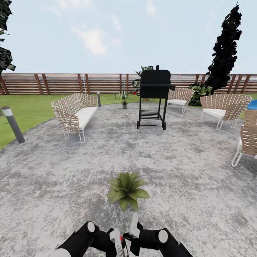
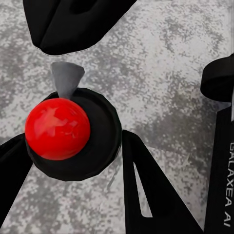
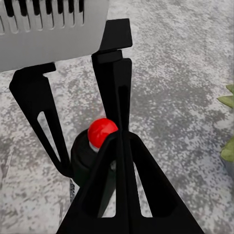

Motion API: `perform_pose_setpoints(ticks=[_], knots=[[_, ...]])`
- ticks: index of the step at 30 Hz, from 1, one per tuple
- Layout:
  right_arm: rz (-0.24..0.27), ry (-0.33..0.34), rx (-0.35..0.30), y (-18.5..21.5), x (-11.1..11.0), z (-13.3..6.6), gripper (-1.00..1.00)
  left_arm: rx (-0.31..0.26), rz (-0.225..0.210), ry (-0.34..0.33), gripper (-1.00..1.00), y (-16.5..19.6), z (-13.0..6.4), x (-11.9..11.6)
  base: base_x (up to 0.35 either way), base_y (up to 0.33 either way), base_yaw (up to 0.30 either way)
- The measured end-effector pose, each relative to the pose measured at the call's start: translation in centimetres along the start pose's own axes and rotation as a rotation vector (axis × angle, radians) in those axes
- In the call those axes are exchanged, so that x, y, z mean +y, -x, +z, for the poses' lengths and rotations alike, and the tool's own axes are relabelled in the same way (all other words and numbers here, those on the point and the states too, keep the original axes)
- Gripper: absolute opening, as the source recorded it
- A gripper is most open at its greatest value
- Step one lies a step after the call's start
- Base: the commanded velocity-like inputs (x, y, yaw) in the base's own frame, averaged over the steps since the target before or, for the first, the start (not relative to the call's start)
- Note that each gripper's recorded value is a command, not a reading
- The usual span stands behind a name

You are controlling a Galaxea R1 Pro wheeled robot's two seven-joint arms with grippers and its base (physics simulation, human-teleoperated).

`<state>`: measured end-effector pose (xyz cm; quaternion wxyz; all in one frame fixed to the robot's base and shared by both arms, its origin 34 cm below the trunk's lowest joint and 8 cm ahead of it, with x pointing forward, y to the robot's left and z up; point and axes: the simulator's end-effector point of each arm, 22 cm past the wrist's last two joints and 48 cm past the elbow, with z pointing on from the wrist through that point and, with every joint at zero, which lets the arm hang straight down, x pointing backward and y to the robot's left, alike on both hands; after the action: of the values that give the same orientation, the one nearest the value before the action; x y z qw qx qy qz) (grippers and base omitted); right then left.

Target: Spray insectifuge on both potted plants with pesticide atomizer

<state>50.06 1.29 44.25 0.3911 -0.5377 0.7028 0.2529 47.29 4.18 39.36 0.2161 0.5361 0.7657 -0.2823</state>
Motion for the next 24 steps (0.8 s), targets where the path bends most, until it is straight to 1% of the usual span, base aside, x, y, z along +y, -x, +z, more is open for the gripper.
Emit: perform_pose_setpoints(ticks=[24], knots=[[0.000, 0.000, 0.001, -0.03, -0.01, -0.02, -1.00, -0.007, 0.004, 0.008, -1.00, 0.38, -0.16, 0.33, 0.000, 0.000, 0.000]])
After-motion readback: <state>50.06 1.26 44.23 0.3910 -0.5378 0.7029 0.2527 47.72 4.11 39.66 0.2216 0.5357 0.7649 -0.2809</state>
